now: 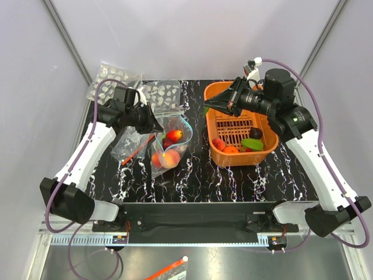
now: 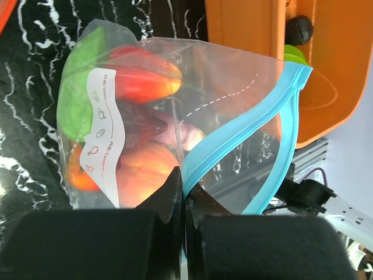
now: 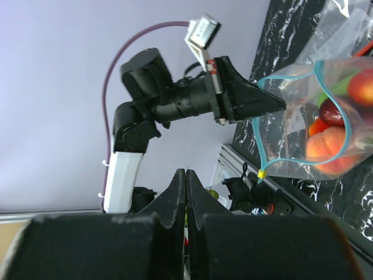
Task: Place the food in the zip-top bag and seal the zipper
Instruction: Place the fake vegetable in the zipper food storage bag.
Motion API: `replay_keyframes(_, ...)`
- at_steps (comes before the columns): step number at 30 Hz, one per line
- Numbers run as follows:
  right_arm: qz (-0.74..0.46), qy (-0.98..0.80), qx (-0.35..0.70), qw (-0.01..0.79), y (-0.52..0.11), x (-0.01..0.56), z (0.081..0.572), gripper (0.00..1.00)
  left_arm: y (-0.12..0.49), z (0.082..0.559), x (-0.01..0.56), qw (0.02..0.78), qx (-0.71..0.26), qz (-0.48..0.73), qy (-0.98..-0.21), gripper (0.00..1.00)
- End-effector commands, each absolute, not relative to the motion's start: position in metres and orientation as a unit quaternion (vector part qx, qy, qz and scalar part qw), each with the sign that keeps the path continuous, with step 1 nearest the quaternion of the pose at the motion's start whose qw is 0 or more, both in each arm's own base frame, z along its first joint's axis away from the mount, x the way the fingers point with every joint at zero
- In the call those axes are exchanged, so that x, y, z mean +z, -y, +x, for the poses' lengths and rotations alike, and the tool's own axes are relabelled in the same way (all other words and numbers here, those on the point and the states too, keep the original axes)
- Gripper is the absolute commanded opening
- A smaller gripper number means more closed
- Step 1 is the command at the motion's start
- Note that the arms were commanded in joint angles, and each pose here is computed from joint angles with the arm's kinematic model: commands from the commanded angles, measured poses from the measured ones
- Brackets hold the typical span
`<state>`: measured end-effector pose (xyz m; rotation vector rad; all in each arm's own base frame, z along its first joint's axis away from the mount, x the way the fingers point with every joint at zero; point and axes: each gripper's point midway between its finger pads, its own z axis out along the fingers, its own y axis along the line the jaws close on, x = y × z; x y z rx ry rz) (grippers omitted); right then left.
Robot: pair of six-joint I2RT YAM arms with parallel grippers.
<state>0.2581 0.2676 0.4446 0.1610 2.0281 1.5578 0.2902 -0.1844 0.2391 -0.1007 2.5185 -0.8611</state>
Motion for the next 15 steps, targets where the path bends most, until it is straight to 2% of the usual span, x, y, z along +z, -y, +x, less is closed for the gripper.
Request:
replay_keyframes(1, 0.031, -0.746, 0.594, 0.300, -0.271, 0.450, 0.251, 0.00, 0.203, 0.300, 0.276, 0.272, -0.363, -0.021, -0.891, 0.00)
replay_keyframes(15, 0.044, -0.789, 0.543, 0.285, -0.285, 0.390, 0.287, 0.00, 0.227, 0.303, 0.280, 0.255, -0.391, -0.023, -0.884, 0.00)
